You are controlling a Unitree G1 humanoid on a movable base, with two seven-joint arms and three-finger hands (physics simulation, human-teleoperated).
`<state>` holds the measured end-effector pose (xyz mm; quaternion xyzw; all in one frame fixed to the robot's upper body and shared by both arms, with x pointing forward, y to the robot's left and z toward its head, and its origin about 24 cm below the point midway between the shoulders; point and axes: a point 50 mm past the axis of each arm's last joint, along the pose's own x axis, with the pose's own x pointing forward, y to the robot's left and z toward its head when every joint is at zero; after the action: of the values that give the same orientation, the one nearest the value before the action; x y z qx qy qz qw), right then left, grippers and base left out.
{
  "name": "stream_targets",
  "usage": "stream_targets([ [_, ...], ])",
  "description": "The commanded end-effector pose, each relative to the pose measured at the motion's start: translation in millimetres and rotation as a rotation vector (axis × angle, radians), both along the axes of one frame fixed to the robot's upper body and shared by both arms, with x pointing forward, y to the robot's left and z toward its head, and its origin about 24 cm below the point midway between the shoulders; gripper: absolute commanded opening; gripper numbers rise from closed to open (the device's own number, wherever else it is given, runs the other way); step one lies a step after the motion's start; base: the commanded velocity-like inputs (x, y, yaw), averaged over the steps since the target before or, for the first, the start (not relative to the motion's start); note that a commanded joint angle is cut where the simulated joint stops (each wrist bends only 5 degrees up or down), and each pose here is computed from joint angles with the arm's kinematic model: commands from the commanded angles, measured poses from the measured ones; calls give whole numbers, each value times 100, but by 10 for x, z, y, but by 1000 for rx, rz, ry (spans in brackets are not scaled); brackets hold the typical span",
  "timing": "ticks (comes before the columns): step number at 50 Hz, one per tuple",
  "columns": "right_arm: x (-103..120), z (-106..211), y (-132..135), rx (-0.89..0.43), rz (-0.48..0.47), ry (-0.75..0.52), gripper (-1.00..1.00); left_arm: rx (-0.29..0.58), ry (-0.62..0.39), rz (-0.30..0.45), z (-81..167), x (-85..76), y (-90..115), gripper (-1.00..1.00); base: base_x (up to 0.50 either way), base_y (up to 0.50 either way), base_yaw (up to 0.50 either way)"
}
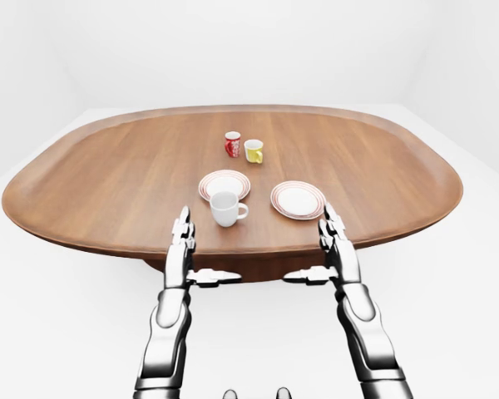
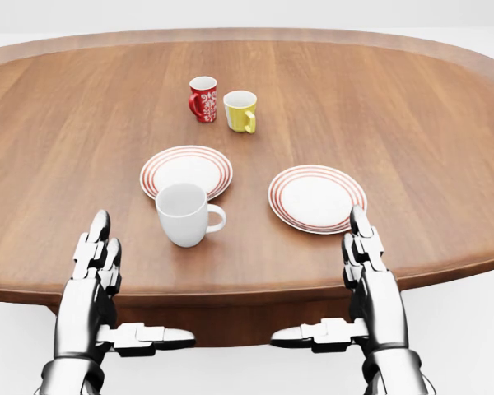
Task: Put the white mug on the left plate.
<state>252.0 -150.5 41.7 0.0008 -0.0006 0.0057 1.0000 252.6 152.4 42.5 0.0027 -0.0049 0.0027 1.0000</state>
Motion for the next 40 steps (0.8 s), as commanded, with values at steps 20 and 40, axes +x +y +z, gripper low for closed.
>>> stream_targets([
  [20, -509, 1706, -123, 114, 15, -740, 100, -133, -910, 62, 2028, -605, 272, 100, 0, 0, 0],
  [40, -593, 1818, -158, 127, 23, -804, 100, -154, -881, 51, 1986, -579, 257, 100, 0, 18, 0],
])
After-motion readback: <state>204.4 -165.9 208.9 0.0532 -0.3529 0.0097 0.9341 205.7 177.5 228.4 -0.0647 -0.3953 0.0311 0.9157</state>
